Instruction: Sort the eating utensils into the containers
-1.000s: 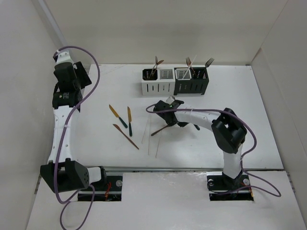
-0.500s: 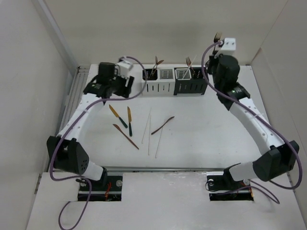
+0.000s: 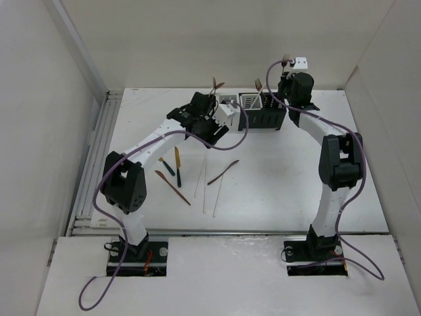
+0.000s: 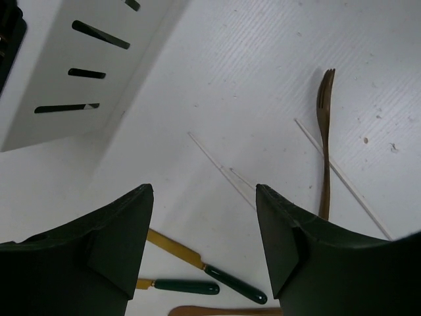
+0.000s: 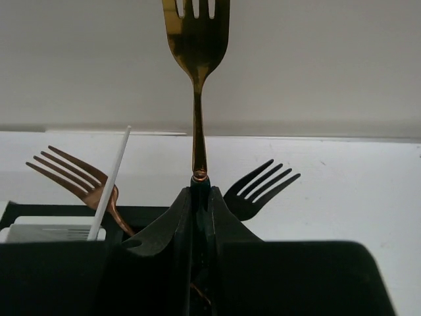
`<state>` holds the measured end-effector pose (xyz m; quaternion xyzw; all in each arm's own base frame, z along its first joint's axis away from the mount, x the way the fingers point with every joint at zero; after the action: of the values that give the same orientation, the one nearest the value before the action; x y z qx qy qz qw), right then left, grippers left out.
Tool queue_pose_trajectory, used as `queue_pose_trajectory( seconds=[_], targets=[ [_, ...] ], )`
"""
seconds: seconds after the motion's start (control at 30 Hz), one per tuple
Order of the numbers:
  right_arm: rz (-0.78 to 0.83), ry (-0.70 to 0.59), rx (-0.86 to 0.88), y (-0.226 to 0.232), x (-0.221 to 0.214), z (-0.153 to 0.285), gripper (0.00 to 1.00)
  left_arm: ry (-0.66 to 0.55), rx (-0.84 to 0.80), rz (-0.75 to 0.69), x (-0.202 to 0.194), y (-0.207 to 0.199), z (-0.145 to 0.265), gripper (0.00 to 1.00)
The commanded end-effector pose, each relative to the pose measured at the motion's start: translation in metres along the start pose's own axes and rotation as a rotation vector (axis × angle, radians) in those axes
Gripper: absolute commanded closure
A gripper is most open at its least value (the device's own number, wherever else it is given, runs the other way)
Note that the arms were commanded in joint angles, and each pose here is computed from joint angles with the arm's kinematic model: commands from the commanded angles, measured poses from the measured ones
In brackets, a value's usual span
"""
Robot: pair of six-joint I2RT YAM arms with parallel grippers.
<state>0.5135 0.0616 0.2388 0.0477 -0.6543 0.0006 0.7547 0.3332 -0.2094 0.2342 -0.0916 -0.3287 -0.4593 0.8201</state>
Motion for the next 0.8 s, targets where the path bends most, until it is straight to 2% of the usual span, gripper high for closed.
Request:
queue_pose_trajectory(
  seconds=[0.0,0.23,0.47,0.53,0.57,0.6,0.7,0.73,0.77],
  targets=[
    [-0.035,-0.211,0.086,0.015,0.059,0.004,1.0,-0.011,0.006,0.009,0.011,0.005,0.005,0.4],
    [-0.077,-0.103,0.061,0.012,0.014,0.001,1.0,-0.039,-0.09,0.011,0.011,0.0,-0.014,0.38],
    [-0.1,-0.017,0.048,0.022,-0.017,0.015,1.0,0.032,-0.126,0.05,-0.007,-0.01,-0.036,0.38],
    [-0.109,-0.028,0.048,0.026,-0.012,0.017,0.96,0.058,-0.141,0.061,-0.015,-0.017,-0.042,0.38],
    [-0.118,-0.028,0.048,0.027,-0.012,0.017,0.92,0.057,-0.14,0.072,-0.017,-0.018,-0.044,0.38],
    [-0.118,-0.027,0.057,0.027,-0.012,0.017,0.8,0.057,-0.14,0.072,-0.019,-0.019,-0.046,0.38],
    [-0.117,-0.012,0.084,0.03,-0.008,0.02,0.54,0.08,-0.154,0.047,-0.025,-0.03,-0.051,0.35],
    [-0.127,-0.029,0.087,0.031,0.001,0.024,0.42,0.08,-0.161,0.038,-0.024,-0.033,-0.051,0.35],
    [-0.137,-0.029,0.1,0.032,0.002,0.027,0.39,0.086,-0.173,0.004,-0.025,-0.039,-0.053,0.34]
  ],
)
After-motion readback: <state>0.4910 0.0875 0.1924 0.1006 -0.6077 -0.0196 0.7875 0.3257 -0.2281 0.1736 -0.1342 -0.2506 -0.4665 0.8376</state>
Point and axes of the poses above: each gripper's point midway between its finger pads, its own z axis back along the fingers, its own y axis along the line the jaws close on, x = y × z, the point moved 10 cm from there along z, back along the fingers, and after that the axes turned 1 degree about -z, right-handed, at the moved point
